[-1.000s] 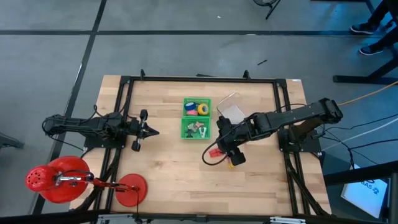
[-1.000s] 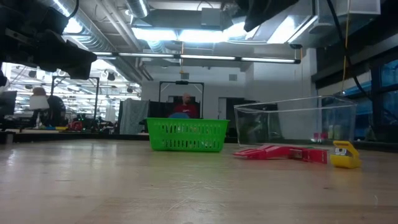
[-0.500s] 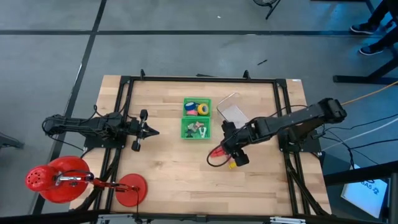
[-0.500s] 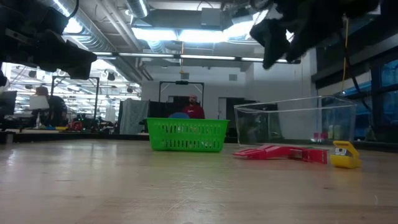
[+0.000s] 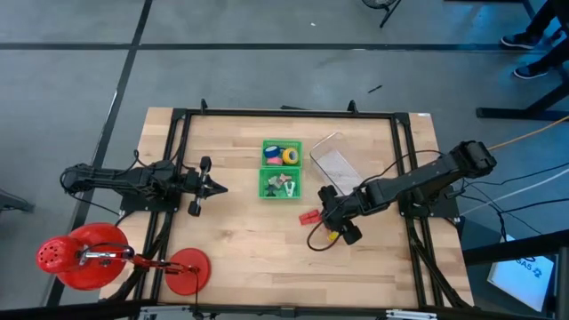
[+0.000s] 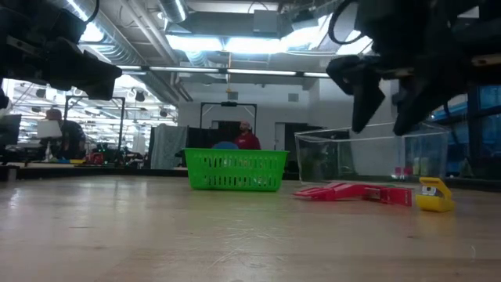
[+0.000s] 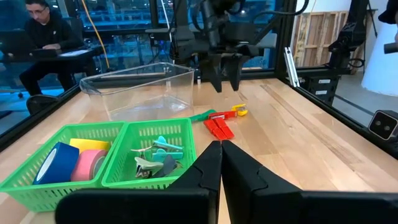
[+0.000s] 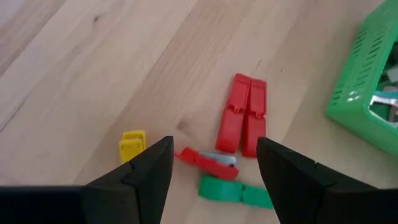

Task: Pick and place Stapler, Stapler remover, tape
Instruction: Put the bottom left red stapler into the transparent bin

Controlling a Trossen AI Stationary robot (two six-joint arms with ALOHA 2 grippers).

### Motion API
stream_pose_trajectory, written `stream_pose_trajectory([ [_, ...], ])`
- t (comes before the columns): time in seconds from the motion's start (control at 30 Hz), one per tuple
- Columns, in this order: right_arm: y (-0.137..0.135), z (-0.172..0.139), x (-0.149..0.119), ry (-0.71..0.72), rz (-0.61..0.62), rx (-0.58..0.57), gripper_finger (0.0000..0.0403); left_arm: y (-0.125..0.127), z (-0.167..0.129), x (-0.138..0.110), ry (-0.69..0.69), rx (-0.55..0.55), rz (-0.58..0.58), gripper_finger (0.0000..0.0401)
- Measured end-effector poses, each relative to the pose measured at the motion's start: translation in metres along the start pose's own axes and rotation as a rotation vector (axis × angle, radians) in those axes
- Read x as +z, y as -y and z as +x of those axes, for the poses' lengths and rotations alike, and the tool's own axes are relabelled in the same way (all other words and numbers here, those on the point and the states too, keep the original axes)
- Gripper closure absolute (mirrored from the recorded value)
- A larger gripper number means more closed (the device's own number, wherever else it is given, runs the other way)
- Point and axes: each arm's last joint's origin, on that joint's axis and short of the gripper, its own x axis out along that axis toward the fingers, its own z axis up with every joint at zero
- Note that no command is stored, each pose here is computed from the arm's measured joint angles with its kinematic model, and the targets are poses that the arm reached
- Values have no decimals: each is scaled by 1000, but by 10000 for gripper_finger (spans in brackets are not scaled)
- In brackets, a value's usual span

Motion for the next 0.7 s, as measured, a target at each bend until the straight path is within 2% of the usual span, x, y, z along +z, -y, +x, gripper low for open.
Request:
stream_pose_trajectory([
  [0.27,1,11,-4,105,-21,-28,169,0,0,0,0,0,0,397],
  [0.4,1,16,-2,106,-32,-28,170,0,0,0,0,0,0,394],
  [0.5,2,26,0,41,12,-9,170,0,0,0,0,0,0,393],
  [0.7,6,48,13,-211,30,21,170,0,0,0,0,0,0,396],
])
